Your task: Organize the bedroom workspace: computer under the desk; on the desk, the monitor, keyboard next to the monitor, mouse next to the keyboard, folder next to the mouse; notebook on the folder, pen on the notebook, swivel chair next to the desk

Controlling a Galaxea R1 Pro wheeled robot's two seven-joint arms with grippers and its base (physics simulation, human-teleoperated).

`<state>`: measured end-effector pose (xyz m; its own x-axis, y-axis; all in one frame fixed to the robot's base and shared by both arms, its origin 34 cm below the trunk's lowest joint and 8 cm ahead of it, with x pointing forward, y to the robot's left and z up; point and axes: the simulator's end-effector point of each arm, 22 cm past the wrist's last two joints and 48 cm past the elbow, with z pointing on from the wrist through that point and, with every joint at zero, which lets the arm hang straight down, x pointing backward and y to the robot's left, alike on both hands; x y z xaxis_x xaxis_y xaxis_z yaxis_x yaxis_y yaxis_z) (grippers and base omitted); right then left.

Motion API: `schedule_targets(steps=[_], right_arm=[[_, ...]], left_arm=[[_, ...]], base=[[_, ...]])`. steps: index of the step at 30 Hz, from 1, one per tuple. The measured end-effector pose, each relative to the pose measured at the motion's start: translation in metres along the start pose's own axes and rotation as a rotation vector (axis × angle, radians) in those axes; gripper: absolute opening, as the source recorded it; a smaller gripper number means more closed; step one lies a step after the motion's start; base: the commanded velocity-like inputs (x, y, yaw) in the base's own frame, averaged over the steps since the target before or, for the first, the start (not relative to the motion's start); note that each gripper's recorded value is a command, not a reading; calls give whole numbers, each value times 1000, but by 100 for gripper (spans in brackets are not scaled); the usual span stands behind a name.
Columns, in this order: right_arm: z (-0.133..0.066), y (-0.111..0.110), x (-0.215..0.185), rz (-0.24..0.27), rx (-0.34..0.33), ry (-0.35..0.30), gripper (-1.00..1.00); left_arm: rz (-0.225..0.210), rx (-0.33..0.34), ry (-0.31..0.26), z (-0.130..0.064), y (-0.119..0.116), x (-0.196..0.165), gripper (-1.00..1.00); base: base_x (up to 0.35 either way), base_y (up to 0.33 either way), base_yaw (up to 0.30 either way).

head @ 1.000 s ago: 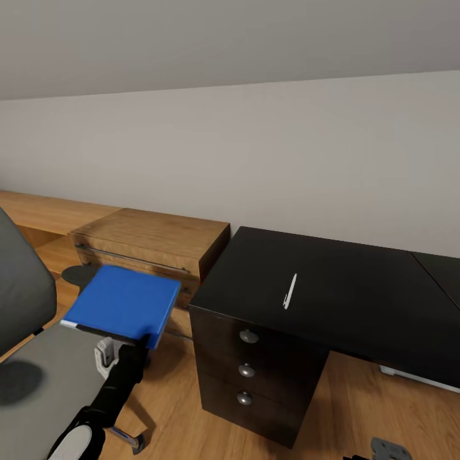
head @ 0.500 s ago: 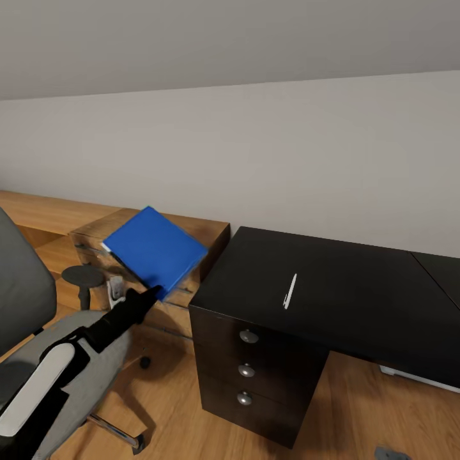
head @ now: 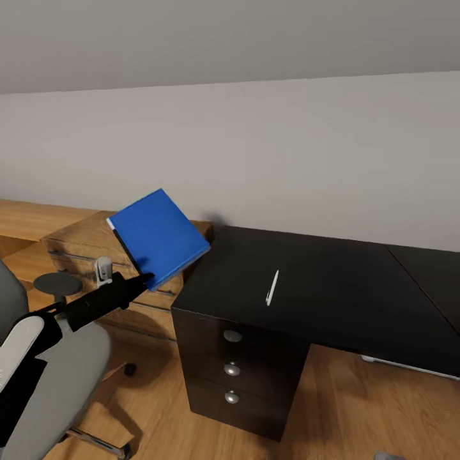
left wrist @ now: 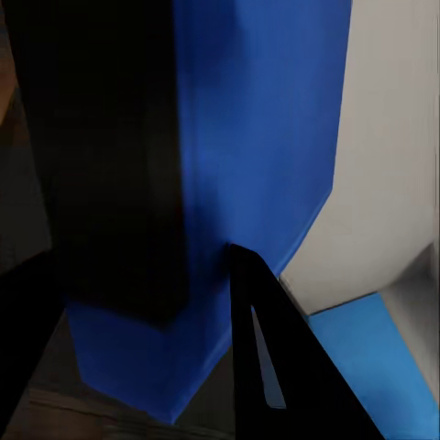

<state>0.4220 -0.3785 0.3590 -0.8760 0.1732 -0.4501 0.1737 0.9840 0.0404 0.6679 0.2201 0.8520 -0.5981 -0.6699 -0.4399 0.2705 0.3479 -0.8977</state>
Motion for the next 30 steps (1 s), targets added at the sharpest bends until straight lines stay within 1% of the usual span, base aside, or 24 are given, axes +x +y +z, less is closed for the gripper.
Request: schedule_targets(steps=[5,8,10,11,13,17,18,22,23,25,26,30], right_arm=[[0,1,1,1,1,2,100],[0,1,1,-6,1,3,100],[-3,1,-1,-6,2,4,100],[-4,0,1,-6,5,8,100],[-8,-1,-1,-6,7,10,100],[-13,-4,-2,-3,20,6,100],[-14,-7,-4,-1,27,-10,100],[-20,-13,-12,-11,44,-56,100],[-21,-15,-13,-19,50,-68,100],[-24,-16,-14,-21,54,-68,100],[-26,-18,-11,-20,59,-62,100],[-29,-17,2,-7,73,-45,100]], left_arm=[[5,4,17,2,-2,3,-100],[4,9,17,2,-4,3,-100],[1,14,17,2,-8,1,-100],[-1,31,19,5,-16,-1,-100],[2,38,28,8,-24,-4,-100],[14,54,94,18,-40,4,-100],[21,59,121,22,-46,8,-100],[35,53,168,32,-55,12,-100],[36,48,212,39,-56,20,-100],[31,47,241,45,-58,24,-100],[23,47,265,50,-59,28,-100],[-6,44,302,60,-61,32,-100]], base=[[0,0,-283],[0,0,-286],[0,0,-286],[0,0,-287],[0,0,-287],[0,0,-287],[0,0,-287],[0,0,-287],[0,0,-288],[0,0,-288],[0,0,-288],[0,0,-288]])
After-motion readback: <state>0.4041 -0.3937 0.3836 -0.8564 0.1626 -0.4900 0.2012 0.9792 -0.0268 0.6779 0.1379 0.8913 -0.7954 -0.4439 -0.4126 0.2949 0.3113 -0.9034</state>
